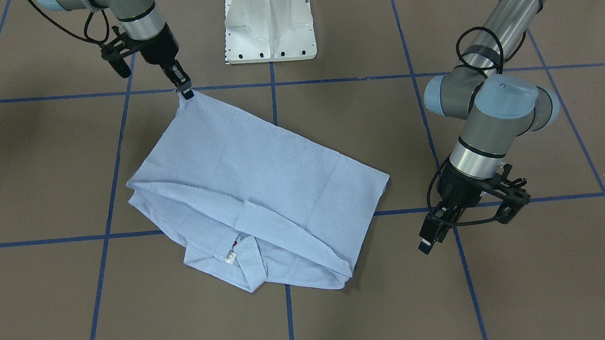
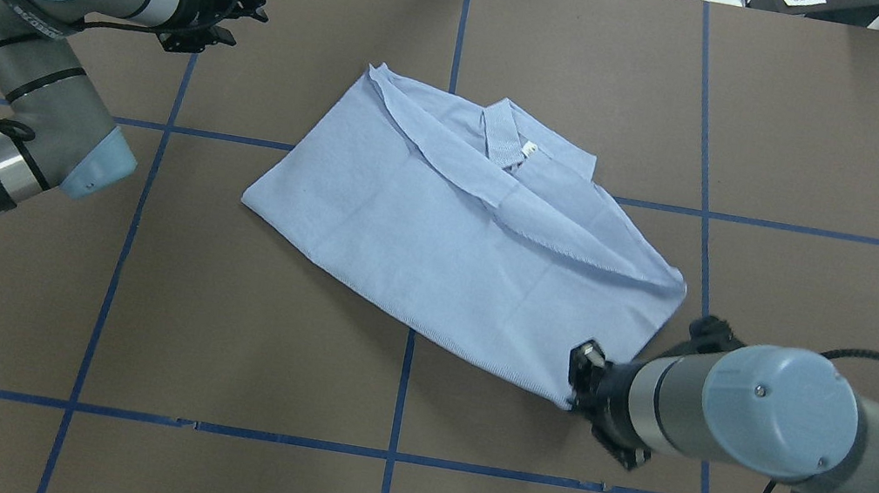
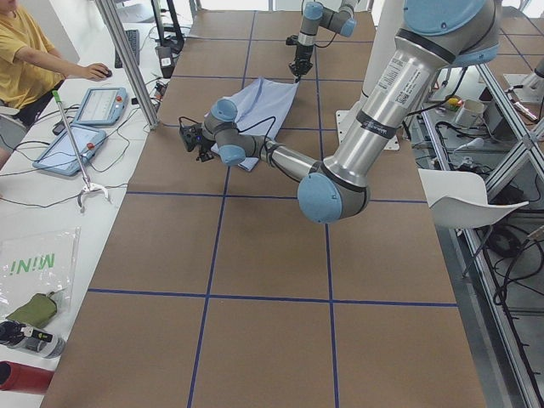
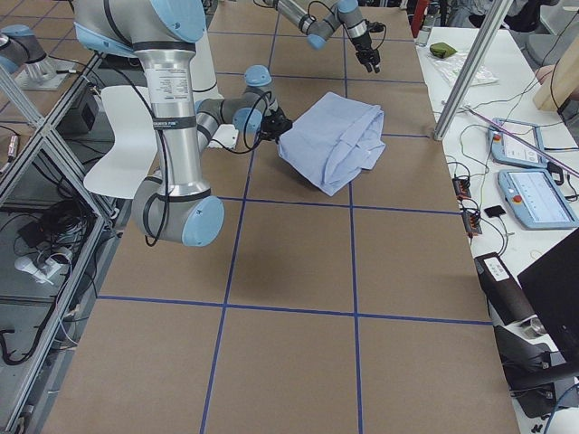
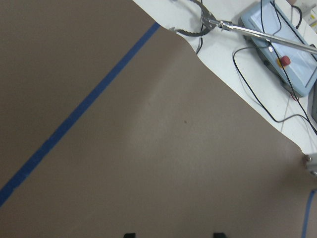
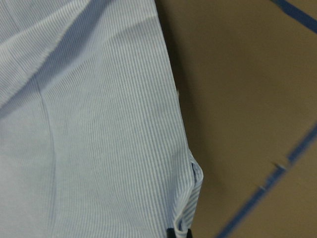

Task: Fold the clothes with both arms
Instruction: 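Drag the shirt corner nearest the robot with the right gripper, rotating the shirt, then grasp the shirt's side edges with both grippers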

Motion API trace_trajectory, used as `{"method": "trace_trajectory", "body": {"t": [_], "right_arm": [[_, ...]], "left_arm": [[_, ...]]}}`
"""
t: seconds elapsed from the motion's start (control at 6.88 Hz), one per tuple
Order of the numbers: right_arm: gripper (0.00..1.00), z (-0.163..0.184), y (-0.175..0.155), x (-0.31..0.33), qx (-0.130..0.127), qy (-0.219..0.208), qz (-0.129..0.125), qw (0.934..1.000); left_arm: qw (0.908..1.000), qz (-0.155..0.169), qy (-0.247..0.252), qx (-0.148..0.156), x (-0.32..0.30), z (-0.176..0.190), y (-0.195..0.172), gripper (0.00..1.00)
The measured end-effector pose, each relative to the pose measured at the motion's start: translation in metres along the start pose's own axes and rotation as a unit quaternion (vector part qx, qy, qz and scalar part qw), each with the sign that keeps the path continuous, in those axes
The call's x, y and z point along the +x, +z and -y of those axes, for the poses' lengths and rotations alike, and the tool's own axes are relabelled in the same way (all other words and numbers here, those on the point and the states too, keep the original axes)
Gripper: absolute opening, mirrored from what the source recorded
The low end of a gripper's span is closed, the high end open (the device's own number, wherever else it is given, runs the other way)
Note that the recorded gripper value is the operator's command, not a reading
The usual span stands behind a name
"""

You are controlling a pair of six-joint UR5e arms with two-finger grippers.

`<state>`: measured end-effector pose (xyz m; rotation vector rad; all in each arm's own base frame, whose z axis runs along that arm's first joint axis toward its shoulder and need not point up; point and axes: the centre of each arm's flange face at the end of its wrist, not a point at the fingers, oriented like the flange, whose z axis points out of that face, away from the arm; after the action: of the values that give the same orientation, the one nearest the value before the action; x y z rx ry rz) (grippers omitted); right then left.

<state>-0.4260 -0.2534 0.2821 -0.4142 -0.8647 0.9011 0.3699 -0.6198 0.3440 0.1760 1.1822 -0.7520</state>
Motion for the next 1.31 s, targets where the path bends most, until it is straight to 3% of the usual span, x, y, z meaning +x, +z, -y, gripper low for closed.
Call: {"method": "trace_trajectory", "body": {"t": [0.15, 0.29, 0.44, 0.58, 0.87, 1.16, 1.31], "right_arm": [[1.0, -0.028, 0.004, 0.033, -0.025, -0.015, -0.068, 0.9972], [1.0, -0.051, 0.008, 0.065, -0.035, -0.031, -0.118, 0.9919], [1.0, -0.065, 0.006, 0.082, -0.043, -0.042, -0.14, 0.9883], [1.0, -0.066, -0.004, 0.083, -0.048, -0.042, -0.137, 0.9885], [1.0, -0.021, -0.038, 0.029, -0.028, -0.008, -0.071, 0.9971], [1.0, 0.03, -0.065, -0.039, 0.006, -0.017, 0.002, 0.9998], [1.0, 0.047, -0.066, -0.066, 0.022, -0.021, 0.018, 0.9994]], "left_arm": [[0.9997, -0.008, -0.006, -0.023, 0.001, -0.013, -0.012, 1.0], [0.9987, -0.011, -0.003, -0.049, -0.007, -0.038, -0.022, 1.0], [0.997, -0.012, 0.006, -0.076, -0.022, -0.07, -0.031, 1.0], [0.9947, -0.011, 0.01, -0.102, -0.037, -0.105, -0.042, 1.0], [0.9897, 0.008, -0.002, -0.143, -0.065, -0.165, -0.072, 0.98], [0.9891, 0.049, -0.002, -0.139, -0.071, -0.225, -0.058, 0.9], [0.9897, 0.053, 0.001, -0.133, -0.067, -0.242, -0.048, 0.86]]}}
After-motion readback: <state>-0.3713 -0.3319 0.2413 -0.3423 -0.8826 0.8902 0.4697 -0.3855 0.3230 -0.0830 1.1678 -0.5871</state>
